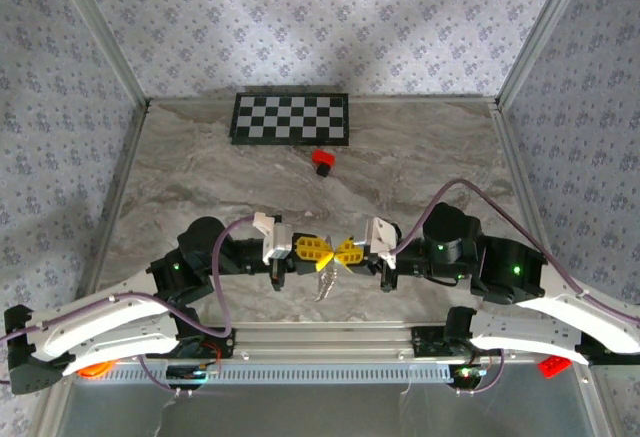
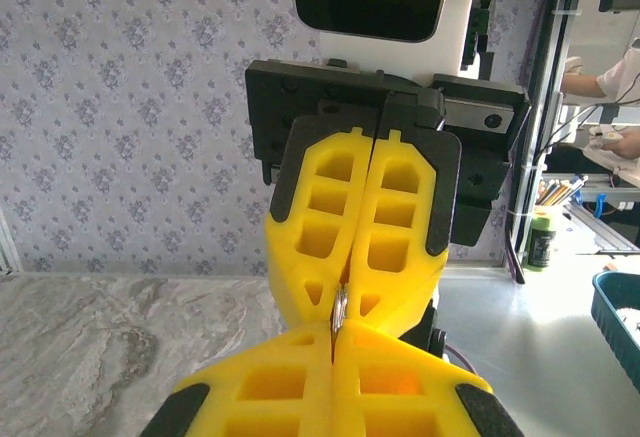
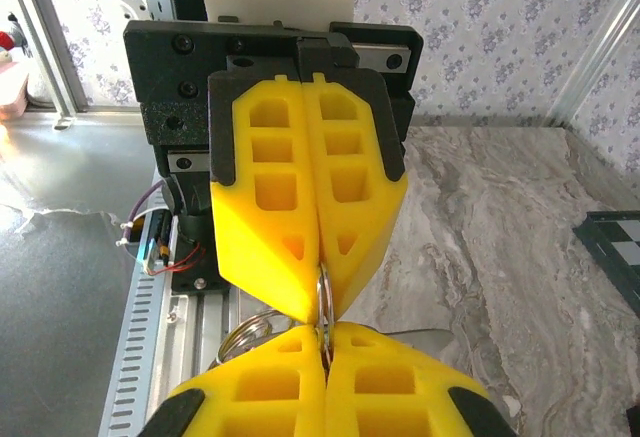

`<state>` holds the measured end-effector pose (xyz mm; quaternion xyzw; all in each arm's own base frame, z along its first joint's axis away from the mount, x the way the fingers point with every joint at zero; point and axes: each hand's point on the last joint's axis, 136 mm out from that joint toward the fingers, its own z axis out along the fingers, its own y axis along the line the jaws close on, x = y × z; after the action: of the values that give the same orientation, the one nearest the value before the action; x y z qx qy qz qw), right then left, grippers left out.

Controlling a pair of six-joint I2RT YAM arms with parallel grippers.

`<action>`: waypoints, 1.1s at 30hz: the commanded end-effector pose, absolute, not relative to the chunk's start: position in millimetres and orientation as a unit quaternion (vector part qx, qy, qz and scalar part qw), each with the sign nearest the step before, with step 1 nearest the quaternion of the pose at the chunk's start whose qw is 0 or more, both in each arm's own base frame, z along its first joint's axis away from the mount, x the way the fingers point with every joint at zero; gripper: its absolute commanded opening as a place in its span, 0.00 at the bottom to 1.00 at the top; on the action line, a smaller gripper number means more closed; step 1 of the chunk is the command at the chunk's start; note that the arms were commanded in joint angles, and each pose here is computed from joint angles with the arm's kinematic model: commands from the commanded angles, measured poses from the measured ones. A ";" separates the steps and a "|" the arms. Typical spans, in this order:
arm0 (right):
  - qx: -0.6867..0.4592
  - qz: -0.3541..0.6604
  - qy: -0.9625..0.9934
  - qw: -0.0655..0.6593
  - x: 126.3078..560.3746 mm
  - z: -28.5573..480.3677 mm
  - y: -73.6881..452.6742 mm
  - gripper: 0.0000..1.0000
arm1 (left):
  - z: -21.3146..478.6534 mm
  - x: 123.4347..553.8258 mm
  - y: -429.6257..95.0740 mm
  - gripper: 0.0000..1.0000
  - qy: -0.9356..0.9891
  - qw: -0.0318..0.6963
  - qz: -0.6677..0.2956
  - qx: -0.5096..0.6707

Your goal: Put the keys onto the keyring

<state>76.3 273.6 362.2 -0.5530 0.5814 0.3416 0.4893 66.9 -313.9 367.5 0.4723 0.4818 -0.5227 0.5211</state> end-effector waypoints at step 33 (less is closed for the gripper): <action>-0.613 0.225 0.637 0.410 95.2 336.1 278.3 0.00 | 332.6 102.6 -310.2 0.15 0.586 0.502 -0.365 0.521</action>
<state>98.4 277.0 324.2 -0.6094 0.6481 0.2176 0.4015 98.8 -310.2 326.7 0.5253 0.5873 -0.3725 0.4904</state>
